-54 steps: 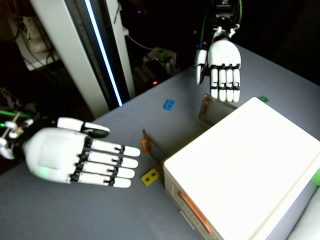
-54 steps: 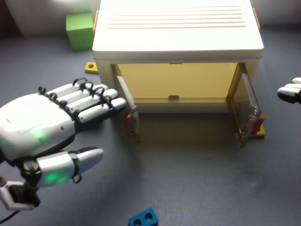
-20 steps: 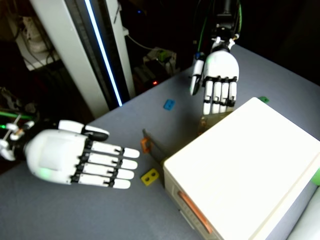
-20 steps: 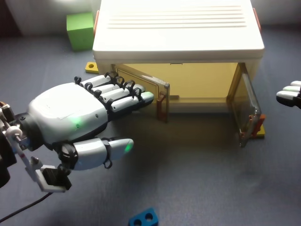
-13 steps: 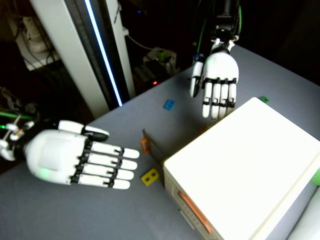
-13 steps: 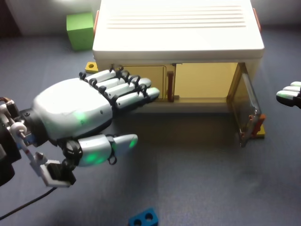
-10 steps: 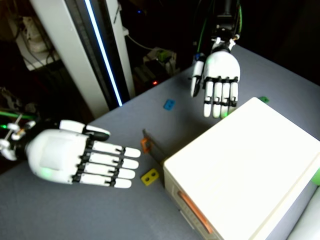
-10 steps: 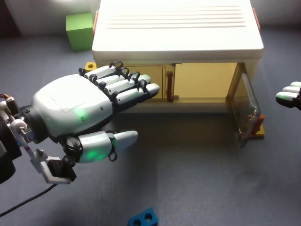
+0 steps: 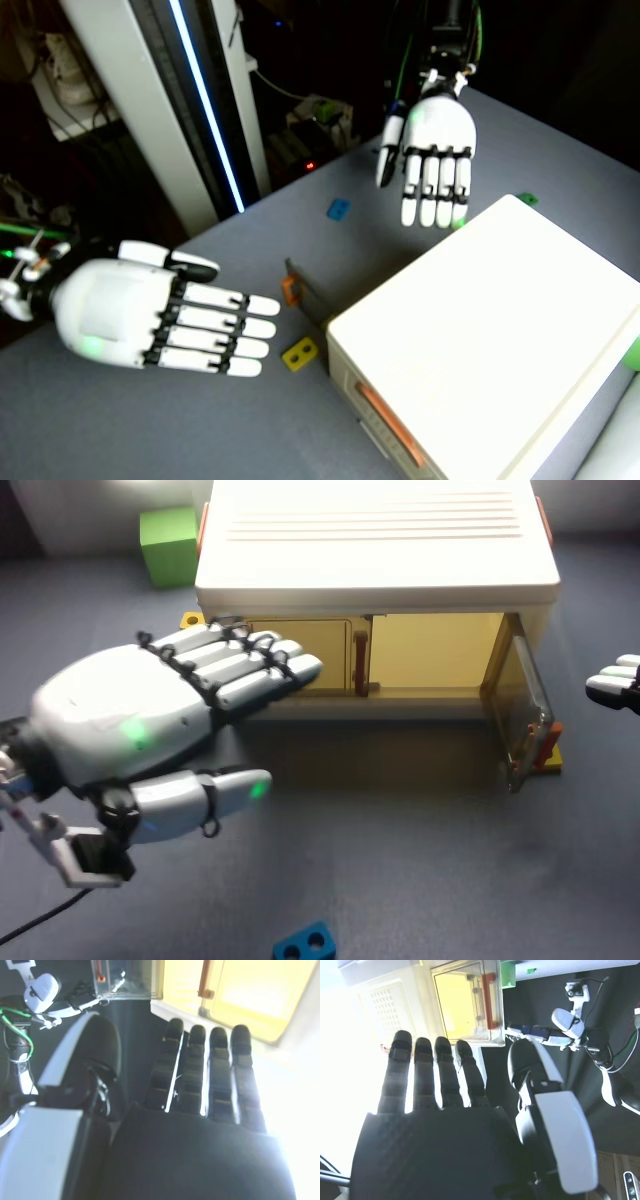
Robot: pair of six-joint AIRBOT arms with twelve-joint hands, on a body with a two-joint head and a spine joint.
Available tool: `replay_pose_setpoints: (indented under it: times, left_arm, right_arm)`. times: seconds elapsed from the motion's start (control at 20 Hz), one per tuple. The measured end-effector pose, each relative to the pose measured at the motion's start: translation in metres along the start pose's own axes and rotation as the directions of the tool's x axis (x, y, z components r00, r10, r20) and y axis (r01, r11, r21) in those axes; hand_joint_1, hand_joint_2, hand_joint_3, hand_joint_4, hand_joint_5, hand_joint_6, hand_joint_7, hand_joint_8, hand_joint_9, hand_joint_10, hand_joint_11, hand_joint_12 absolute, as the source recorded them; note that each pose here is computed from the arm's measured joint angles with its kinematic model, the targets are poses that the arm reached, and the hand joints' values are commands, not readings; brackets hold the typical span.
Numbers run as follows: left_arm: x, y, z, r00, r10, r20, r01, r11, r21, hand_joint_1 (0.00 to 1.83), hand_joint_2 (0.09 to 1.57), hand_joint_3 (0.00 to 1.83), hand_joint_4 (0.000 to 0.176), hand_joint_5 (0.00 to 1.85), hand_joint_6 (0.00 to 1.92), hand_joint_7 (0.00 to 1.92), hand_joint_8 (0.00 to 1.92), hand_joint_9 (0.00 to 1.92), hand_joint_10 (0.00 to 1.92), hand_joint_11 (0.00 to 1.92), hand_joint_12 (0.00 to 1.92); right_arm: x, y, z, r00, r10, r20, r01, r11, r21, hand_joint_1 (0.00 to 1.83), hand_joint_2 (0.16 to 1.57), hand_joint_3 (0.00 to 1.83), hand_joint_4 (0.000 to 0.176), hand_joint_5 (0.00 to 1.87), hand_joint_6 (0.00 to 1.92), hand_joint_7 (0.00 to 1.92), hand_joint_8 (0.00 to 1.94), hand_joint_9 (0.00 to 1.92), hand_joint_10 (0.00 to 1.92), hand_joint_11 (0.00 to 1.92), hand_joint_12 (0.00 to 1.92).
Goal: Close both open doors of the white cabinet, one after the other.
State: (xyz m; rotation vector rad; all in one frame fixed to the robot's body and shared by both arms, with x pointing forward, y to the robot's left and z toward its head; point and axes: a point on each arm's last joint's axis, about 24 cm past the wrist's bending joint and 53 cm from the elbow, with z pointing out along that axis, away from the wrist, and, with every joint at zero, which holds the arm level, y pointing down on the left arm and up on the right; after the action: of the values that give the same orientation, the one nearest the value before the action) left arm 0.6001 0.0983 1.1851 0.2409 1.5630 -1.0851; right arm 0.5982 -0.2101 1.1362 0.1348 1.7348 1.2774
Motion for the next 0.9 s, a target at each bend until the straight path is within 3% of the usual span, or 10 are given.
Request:
replay_pose_setpoints:
  times: [0.1,0.15,0.2,0.4,0.55,0.7,0.8,0.9]
  left_arm:
    - [-0.005,0.003,-0.012,0.9998,-0.010,0.018,0.010,0.9998,-0.017,0.00,1.57,0.01,0.000,0.15,0.02,0.11,0.02,0.13,0.02,0.00,0.63]
    - [-0.006,0.003,-0.015,0.9997,-0.013,0.022,0.013,0.9997,-0.019,0.00,1.57,0.03,0.000,0.12,0.01,0.07,0.02,0.08,0.01,0.00,0.41]
    - [-0.007,0.004,-0.021,0.9995,-0.019,0.026,0.020,0.9994,-0.028,0.00,1.56,0.02,0.000,0.10,0.00,0.05,0.01,0.06,0.01,0.00,0.32]
    - [-0.013,0.009,-0.032,0.9989,-0.023,0.040,0.025,0.9984,-0.051,0.00,1.55,0.01,0.000,0.12,0.00,0.08,0.00,0.08,0.00,0.00,0.39]
    - [-0.014,0.017,-0.041,0.9986,-0.026,0.046,0.030,0.9953,-0.092,0.00,1.49,0.00,0.000,0.10,0.00,0.09,0.00,0.10,0.00,0.00,0.46]
    - [-0.014,0.018,-0.049,0.9986,-0.024,0.047,0.029,0.9944,-0.102,0.00,1.49,0.00,0.000,0.08,0.00,0.09,0.00,0.07,0.00,0.00,0.40]
    - [-0.013,0.025,-0.055,0.9986,-0.028,0.045,0.034,0.9910,-0.130,0.00,1.49,0.00,0.000,0.10,0.00,0.10,0.00,0.09,0.01,0.00,0.49]
    - [-0.013,0.027,-0.058,0.9983,-0.033,0.048,0.039,0.9894,-0.140,0.00,1.50,0.00,0.000,0.08,0.00,0.08,0.00,0.08,0.00,0.00,0.42]
  right_arm:
    - [0.002,0.001,0.000,1.000,-0.005,-0.010,0.005,1.000,-0.005,0.33,1.41,0.00,0.000,0.13,0.00,0.07,0.00,0.02,0.00,0.10,0.01]
    - [0.003,0.001,0.000,1.000,-0.005,-0.012,0.005,1.000,-0.005,0.31,1.41,0.00,0.000,0.12,0.00,0.04,0.00,0.00,0.00,0.07,0.00]
    - [0.003,0.001,0.000,1.000,-0.007,-0.013,0.007,1.000,-0.006,0.29,1.41,0.00,0.000,0.10,0.00,0.02,0.00,0.00,0.00,0.05,0.00]
    - [0.005,0.002,0.000,0.999,-0.024,-0.021,0.024,1.000,-0.010,0.01,1.39,0.00,0.000,0.00,0.00,0.00,0.00,0.00,0.00,0.00,0.00]
    - [0.007,0.010,0.004,0.996,-0.082,-0.039,0.081,0.996,-0.026,0.00,1.33,0.00,0.000,0.00,0.00,0.00,0.00,0.00,0.00,0.00,0.00]
    - [0.008,0.018,0.011,0.992,-0.118,-0.054,0.116,0.992,-0.049,0.00,1.29,0.00,0.000,0.00,0.00,0.00,0.00,0.00,0.00,0.00,0.00]
    - [0.015,0.020,0.016,0.984,-0.157,-0.087,0.153,0.987,-0.052,0.00,1.27,0.00,0.000,0.00,0.00,0.00,0.00,0.00,0.00,0.00,0.00]
    - [0.019,0.019,0.018,0.978,-0.176,-0.108,0.172,0.984,-0.050,0.00,1.27,0.00,0.000,0.00,0.00,0.00,0.00,0.00,0.00,0.00,0.00]
